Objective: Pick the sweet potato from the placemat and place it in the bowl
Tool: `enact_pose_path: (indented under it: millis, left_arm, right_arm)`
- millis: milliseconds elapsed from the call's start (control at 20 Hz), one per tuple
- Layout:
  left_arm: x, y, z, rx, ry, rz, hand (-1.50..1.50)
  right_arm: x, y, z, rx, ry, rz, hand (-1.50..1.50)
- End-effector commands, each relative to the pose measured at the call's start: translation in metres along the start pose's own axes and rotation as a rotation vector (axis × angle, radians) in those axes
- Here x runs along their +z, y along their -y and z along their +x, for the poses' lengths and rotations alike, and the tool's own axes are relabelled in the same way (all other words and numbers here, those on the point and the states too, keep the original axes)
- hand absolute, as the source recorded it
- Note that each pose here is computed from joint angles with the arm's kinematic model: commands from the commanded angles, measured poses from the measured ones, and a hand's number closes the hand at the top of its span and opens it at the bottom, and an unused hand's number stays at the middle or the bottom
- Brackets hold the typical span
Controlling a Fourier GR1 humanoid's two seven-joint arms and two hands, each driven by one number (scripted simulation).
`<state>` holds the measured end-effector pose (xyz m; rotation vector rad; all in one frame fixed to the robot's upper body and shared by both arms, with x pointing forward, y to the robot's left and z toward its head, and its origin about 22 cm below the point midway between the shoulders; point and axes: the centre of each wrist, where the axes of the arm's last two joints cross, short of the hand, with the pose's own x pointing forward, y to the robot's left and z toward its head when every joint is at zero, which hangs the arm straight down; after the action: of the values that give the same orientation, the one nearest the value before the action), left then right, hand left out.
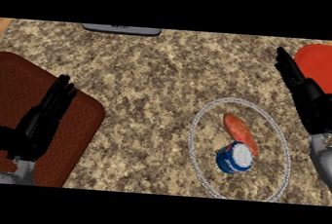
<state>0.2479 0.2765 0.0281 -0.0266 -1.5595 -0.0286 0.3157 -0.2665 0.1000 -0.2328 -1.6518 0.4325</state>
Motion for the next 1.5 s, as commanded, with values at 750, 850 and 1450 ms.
enact_pose_path:
  millis: [750,850,1450]
  left_arm:
    - [-0.024,-0.005,0.024,0.104,0.136,0.010,0.00]
    - [-0.037,-0.009,0.042,0.093,0.149,-0.001,0.00]
    - [-0.034,-0.010,0.038,0.115,0.143,-0.043,0.00]
  right_arm:
    - [-0.053,0.035,-0.045,0.176,-0.073,0.118,-1.50]
    - [-0.076,0.042,-0.025,0.295,-0.105,0.171,-1.50]
    - [-0.114,0.022,0.044,0.822,-0.533,0.982,-1.50]
